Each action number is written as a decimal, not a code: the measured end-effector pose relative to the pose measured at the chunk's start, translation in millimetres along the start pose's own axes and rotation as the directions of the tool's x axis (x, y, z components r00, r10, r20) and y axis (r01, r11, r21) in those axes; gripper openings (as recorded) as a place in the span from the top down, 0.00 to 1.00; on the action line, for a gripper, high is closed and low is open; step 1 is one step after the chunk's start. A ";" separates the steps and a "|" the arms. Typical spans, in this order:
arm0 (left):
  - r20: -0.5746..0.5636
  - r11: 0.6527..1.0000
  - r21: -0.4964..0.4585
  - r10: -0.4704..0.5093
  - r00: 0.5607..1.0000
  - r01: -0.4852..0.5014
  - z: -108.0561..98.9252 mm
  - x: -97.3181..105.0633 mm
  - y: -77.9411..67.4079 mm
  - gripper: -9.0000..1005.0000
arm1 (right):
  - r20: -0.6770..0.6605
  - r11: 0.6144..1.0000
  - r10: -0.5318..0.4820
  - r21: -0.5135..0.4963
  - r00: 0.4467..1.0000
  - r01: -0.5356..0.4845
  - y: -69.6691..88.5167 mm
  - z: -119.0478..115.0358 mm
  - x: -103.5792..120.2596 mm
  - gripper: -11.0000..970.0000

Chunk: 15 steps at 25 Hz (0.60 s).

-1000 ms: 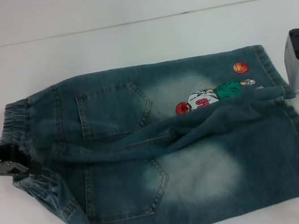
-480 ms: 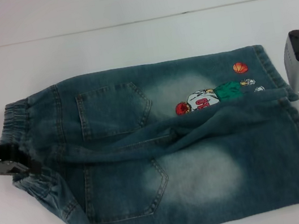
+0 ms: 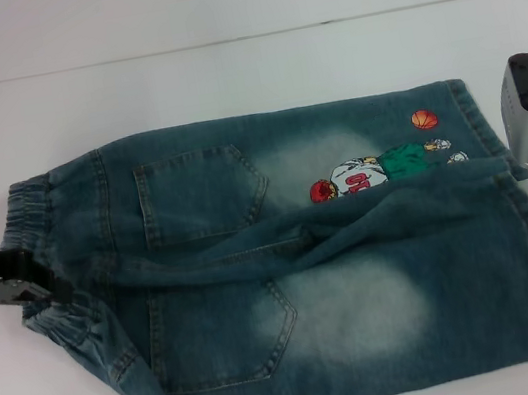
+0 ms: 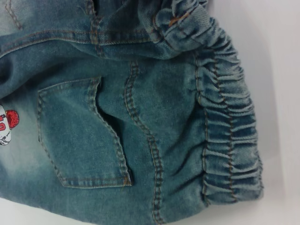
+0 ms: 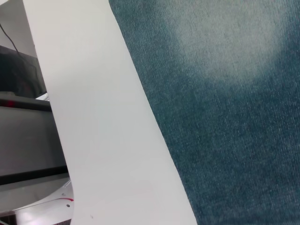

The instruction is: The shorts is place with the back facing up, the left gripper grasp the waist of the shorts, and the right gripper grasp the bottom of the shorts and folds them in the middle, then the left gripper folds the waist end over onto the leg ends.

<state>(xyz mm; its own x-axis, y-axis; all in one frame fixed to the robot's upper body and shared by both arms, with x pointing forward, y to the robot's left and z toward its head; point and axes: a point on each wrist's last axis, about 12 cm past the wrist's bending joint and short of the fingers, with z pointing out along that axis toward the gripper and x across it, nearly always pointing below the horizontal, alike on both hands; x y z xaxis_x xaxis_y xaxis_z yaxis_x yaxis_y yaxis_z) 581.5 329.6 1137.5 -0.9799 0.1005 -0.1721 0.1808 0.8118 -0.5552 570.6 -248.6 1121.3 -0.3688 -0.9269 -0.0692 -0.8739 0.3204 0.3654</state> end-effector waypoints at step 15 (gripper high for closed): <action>0.089 0.997 0.065 -0.047 0.995 0.041 -13.3 1.1 7.4 0.93 | 0.215 0.999 0.051 -0.004 0.975 -0.051 -10.8 -8.8 26.6 0.98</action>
<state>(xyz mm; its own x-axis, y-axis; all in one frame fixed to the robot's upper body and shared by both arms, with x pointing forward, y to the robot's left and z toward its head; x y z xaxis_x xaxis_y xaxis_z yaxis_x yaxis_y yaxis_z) 580.7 343.4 1144.1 -0.9759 0.0103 -0.2179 0.1452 0.7759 -0.6139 573.0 -278.5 1123.7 -0.4722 -0.8458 -0.2482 -0.8525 0.3667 0.3724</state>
